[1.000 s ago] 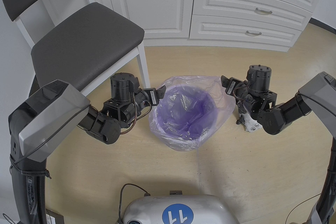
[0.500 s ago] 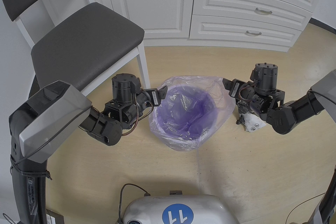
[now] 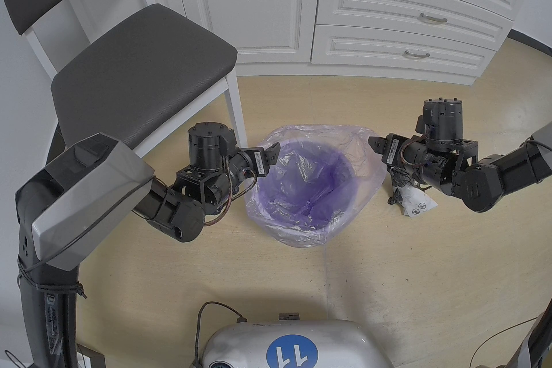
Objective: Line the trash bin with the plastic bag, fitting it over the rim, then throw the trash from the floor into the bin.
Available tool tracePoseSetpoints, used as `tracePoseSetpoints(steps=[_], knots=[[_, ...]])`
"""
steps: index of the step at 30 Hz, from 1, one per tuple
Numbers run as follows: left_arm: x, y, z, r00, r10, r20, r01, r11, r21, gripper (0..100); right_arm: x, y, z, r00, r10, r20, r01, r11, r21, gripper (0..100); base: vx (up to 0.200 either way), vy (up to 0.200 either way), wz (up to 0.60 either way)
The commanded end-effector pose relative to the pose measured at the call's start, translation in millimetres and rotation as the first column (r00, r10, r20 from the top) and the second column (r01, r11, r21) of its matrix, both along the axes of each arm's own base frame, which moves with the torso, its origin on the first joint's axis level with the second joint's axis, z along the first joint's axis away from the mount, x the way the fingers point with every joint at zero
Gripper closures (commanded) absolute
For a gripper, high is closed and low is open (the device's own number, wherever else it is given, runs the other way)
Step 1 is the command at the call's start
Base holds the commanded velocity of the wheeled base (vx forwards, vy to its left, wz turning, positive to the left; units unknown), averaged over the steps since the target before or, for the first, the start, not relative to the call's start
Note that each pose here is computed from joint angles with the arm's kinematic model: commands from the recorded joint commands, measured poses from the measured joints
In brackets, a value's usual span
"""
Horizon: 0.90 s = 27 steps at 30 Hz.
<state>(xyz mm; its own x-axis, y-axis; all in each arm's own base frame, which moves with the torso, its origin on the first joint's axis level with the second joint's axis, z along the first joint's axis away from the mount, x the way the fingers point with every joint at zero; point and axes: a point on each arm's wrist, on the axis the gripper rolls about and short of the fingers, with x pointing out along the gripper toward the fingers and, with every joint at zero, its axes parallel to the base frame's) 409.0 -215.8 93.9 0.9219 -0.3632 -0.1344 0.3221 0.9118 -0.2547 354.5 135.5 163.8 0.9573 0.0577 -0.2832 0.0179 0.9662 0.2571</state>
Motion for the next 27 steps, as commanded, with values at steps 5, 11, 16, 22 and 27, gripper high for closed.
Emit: tracePoseSetpoints(steps=[5,11,16,22,27], knots=[[0,-5,-3,1.0,0.012,0.0,-0.012,1.0,0.005,0,4,1,-3,1.0,-0.002,-0.005,0.002,1.0,0.0,0,0.0,0.0,0.0],[6,-5,-11,1.0,0.018,-0.008,-0.018,1.0,0.011,0,18,4,-20,0.999,-0.021,-0.029,0.02,1.0,-0.008,0,0.0,0.0,0.0],[14,-3,-15,0.999,0.031,-0.009,-0.031,0.999,0.006,0,24,5,-27,0.999,-0.03,-0.042,0.031,0.999,0.009,0,0.0,0.0,0.0],[26,-1,-27,0.999,0.045,-0.016,-0.045,0.999,0.01,0,31,8,-41,0.997,-0.032,-0.066,0.032,0.999,0.001,0,0.0,0.0,0.0],[36,5,-40,0.998,0.065,-0.027,-0.065,0.998,0.016,0,39,6,-51,0.995,-0.048,-0.083,0.048,0.999,-0.001,0,0.0,0.0,0.0]])
